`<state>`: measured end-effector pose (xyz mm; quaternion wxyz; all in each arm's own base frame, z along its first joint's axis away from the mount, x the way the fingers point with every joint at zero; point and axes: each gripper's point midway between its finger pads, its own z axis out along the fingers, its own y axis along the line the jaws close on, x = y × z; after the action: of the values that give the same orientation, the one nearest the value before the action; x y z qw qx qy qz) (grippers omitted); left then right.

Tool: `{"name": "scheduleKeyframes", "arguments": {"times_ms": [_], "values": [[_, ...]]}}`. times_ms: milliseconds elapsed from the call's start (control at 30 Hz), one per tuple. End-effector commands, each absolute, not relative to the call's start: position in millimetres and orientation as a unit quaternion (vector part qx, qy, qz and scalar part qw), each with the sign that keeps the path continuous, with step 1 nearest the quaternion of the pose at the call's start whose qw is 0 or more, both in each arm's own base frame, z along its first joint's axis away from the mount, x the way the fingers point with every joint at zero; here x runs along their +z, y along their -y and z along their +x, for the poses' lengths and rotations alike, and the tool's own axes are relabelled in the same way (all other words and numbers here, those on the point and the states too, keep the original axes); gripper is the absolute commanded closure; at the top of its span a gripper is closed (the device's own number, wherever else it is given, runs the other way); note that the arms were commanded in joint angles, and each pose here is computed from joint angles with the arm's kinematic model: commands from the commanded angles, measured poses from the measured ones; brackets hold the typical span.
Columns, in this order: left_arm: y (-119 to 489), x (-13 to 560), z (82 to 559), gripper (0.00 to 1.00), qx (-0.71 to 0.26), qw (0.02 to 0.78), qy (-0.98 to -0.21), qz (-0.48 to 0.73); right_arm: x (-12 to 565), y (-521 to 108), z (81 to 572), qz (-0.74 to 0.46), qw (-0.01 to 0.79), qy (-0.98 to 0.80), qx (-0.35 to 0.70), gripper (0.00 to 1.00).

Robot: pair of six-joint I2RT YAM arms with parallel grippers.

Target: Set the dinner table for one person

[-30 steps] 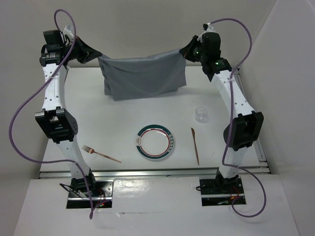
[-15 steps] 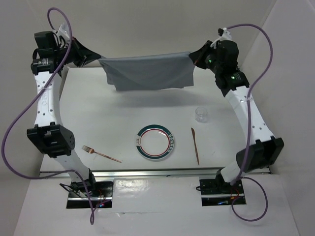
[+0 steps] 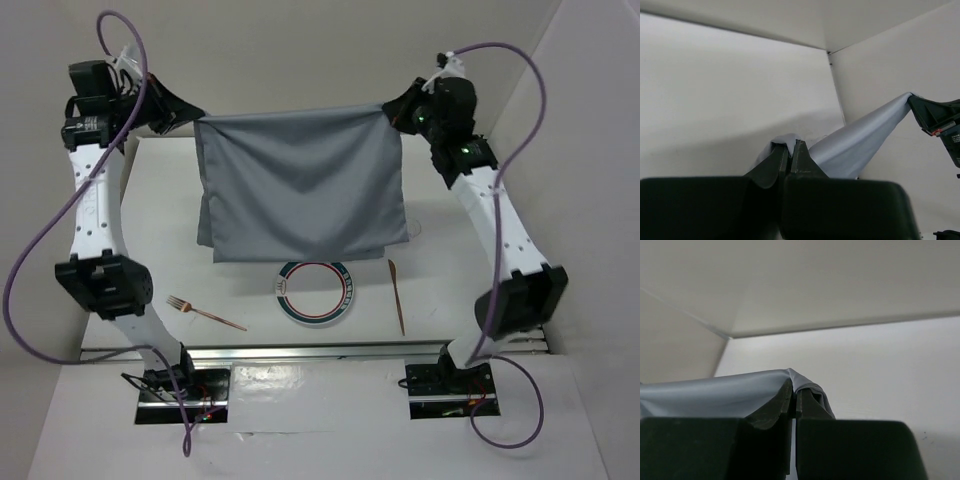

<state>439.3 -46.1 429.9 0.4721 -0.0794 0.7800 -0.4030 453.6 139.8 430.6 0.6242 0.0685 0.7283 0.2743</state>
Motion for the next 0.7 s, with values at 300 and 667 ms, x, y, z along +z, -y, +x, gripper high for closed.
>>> {"name": "scheduleKeyframes", "arguments": {"times_ms": [300, 667], "values": [[6.6, 236.1, 612.6, 0.12, -0.325, 0.387, -0.841, -0.193, 215.0, -182.6, 636.4, 0.056, 0.489, -0.835, 0.248, 0.47], [-11.7, 210.4, 498.5, 0.73, -0.187, 0.346, -0.896, -0.206, 245.3, -171.4, 555.4, 0.064, 0.49, -0.835, 0.243, 0.38]]}}
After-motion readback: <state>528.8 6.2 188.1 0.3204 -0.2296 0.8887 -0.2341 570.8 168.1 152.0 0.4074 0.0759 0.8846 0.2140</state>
